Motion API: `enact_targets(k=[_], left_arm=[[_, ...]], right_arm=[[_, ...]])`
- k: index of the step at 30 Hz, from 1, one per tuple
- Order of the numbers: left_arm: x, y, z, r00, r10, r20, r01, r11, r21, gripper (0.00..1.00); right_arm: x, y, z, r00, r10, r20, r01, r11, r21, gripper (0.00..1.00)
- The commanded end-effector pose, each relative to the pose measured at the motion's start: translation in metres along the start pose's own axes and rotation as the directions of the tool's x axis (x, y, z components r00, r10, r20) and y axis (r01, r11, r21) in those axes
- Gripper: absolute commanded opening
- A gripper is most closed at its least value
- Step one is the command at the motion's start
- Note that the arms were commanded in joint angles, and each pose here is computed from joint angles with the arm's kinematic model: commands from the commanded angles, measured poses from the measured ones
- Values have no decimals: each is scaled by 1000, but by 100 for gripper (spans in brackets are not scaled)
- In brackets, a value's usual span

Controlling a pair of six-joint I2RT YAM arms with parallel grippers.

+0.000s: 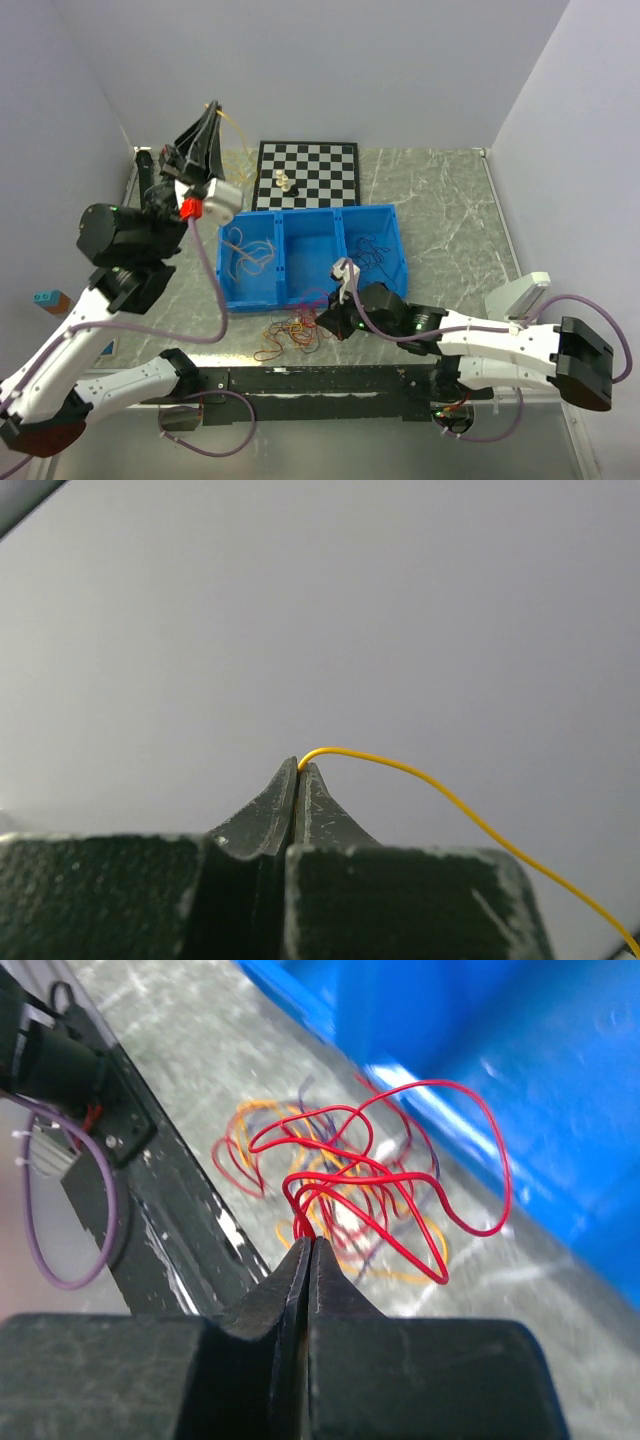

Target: Untangle the cables

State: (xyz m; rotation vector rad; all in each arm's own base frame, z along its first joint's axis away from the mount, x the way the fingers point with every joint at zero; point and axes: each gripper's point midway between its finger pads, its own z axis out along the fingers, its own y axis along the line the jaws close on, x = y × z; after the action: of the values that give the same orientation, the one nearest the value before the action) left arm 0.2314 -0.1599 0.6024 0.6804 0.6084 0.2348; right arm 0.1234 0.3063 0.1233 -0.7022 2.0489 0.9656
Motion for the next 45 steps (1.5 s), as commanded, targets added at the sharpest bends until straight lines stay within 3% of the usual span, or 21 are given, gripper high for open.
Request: enact_targets(k=[1,8,13,22,26,30,35,39,45], left_arm=[[-7,57,1,997,73,5,-69,963,-260,1],[41,16,6,991,73,-116,-93,979,-181,1],[79,-42,-13,979,-21,-203,17,1000,-26,1],[88,-81,-36,952,-165,-257,191,978,80,1],[53,-81,-42,959,-248,-138,267,952,149,1],[18,-53,-26,951,-301,-68,308,938,159,1],[-10,-22,-22,959,-282,13,277,951,138,1],[-9,-27,-29,963,-268,4,264,950,164,1],[29,-55,-43,977,-196,-87,208,964,166,1]], right_arm=[[2,-4,-13,999,38,16,-39,998,44,0],[-72,15,-43,981,-75,180,68,997,41,0],[-139,31,-63,941,-181,287,161,983,90,0],[-211,67,-90,879,-254,404,250,966,63,0],[-218,75,-100,869,-249,428,259,965,34,0],[-207,73,-98,883,-235,407,248,968,19,0],[-189,72,-91,905,-192,381,216,976,-21,0],[-178,70,-87,915,-176,363,204,978,-38,0],[-167,71,-86,926,-166,339,199,978,-65,0]])
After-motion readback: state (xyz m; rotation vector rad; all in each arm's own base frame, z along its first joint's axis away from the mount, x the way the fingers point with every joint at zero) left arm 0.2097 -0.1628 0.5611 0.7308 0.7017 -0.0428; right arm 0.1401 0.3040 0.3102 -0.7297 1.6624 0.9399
